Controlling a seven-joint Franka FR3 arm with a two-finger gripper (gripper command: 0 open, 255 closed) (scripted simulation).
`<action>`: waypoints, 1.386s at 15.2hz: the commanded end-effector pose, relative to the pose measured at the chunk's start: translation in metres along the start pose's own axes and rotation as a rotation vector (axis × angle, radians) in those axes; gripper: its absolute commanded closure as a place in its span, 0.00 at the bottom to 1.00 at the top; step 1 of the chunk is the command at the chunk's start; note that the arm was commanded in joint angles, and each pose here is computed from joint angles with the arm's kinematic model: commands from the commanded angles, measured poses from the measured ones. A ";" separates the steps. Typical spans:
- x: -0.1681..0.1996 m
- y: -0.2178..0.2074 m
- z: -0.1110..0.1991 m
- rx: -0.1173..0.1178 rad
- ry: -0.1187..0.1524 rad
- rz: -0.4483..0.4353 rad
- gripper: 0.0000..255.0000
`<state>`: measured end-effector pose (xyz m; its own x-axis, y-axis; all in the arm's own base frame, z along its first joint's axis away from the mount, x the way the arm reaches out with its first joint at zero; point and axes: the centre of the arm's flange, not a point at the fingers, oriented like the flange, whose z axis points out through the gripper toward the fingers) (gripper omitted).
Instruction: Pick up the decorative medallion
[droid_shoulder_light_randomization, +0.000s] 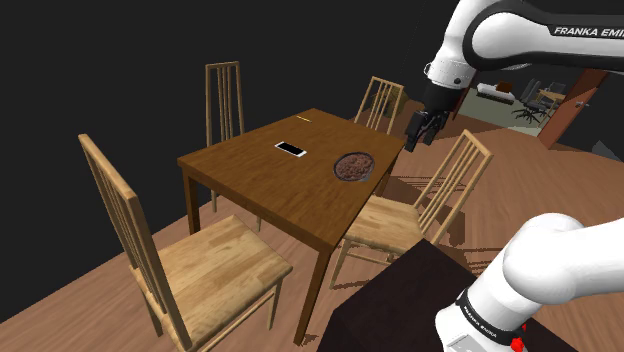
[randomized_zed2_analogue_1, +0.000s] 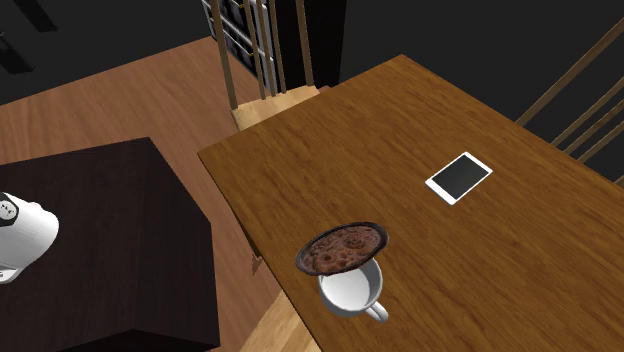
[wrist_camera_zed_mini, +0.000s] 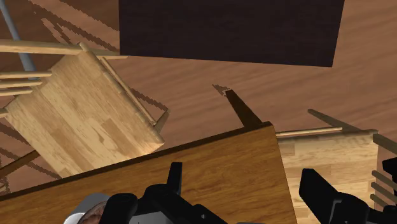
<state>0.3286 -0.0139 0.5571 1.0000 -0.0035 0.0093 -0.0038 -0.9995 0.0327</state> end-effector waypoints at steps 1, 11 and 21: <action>0.000 0.000 0.000 0.000 0.000 0.000 0.00; 0.085 0.120 0.045 0.207 0.028 -0.002 0.00; 0.172 0.227 0.111 0.414 0.056 -0.004 0.00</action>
<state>0.4907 -0.2342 0.4640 0.9982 -0.0096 0.0594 0.0119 -0.9362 -0.3511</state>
